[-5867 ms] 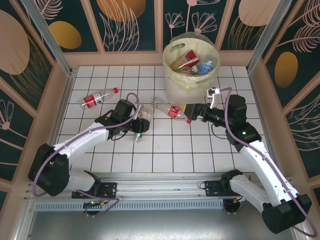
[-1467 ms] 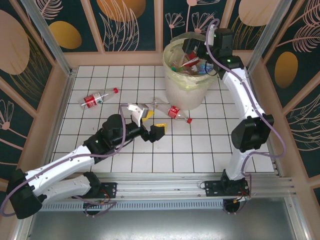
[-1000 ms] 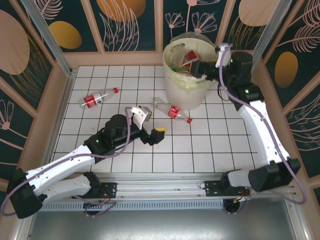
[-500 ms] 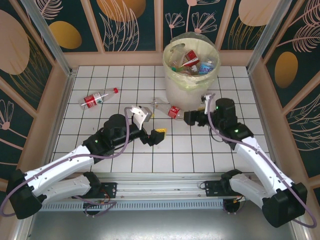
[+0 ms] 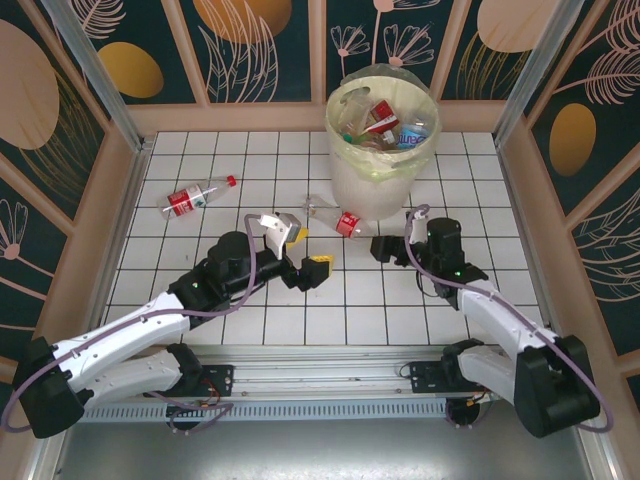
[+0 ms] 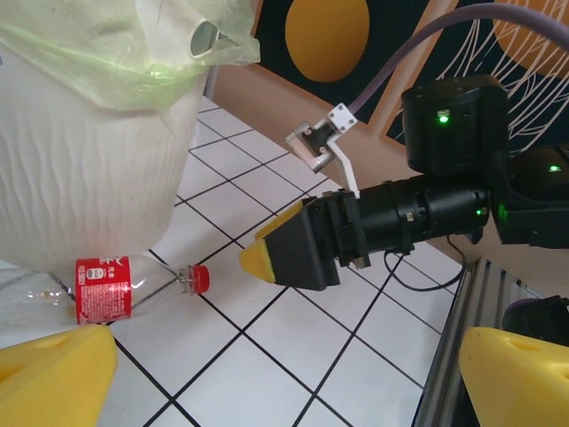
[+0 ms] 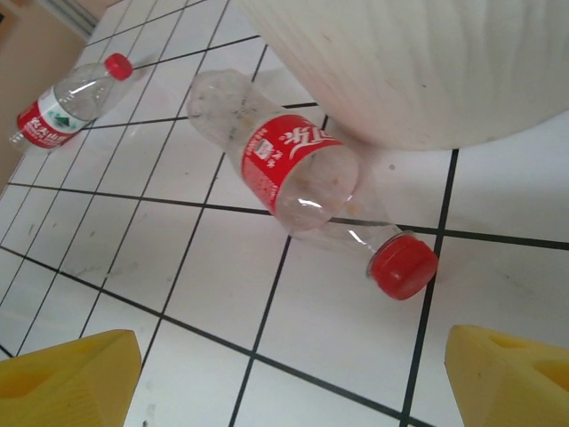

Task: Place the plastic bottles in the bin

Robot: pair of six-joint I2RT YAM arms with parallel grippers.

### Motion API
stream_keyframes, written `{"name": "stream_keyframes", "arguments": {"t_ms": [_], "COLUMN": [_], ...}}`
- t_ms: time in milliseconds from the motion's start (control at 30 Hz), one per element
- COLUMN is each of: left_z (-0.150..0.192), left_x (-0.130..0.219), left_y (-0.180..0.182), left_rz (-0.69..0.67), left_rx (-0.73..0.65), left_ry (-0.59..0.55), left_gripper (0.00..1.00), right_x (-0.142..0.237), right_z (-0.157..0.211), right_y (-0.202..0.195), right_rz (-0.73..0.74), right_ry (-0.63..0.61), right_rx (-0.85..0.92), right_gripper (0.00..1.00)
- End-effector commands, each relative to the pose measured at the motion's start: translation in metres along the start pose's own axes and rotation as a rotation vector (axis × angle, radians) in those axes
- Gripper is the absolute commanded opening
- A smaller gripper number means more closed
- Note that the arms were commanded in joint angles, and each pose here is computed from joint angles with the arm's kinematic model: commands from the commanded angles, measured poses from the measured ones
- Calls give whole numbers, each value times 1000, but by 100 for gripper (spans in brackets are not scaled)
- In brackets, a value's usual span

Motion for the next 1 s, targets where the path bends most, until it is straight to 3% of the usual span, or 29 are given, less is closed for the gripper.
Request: {"name": "stream_keyframes", "arguments": {"t_ms": [0,400,967], "left_z": [-5,-7,-1], "left_x": [-1,-6,-11], "left_y": [3,27,22], "left_rz": [-22,-170,-137], "left_rx": [55,185,153], "left_ry": [-44,-76,-23], "left_gripper": [99,98,98], "right_x": [-7,-45,-91], "right_z": [-15,-13,5], "right_y": [2,-14,-4], "right_rz": [-45,-47,-8], "right_ry": [-73,-27,141], "right_rx": [42,67,213], "right_gripper": [90,93,93]}}
Point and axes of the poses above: each hand's point on the last joint's axis, 136 mm out from that joint toward the fingers, its own x axis back along the fingers, its own y axis along the line the jaws close on, z = x × y, the point moved 3 cm from there along x, back along the fingers, and after that the axes turned 14 degrees about x, right-handed, at the moved point
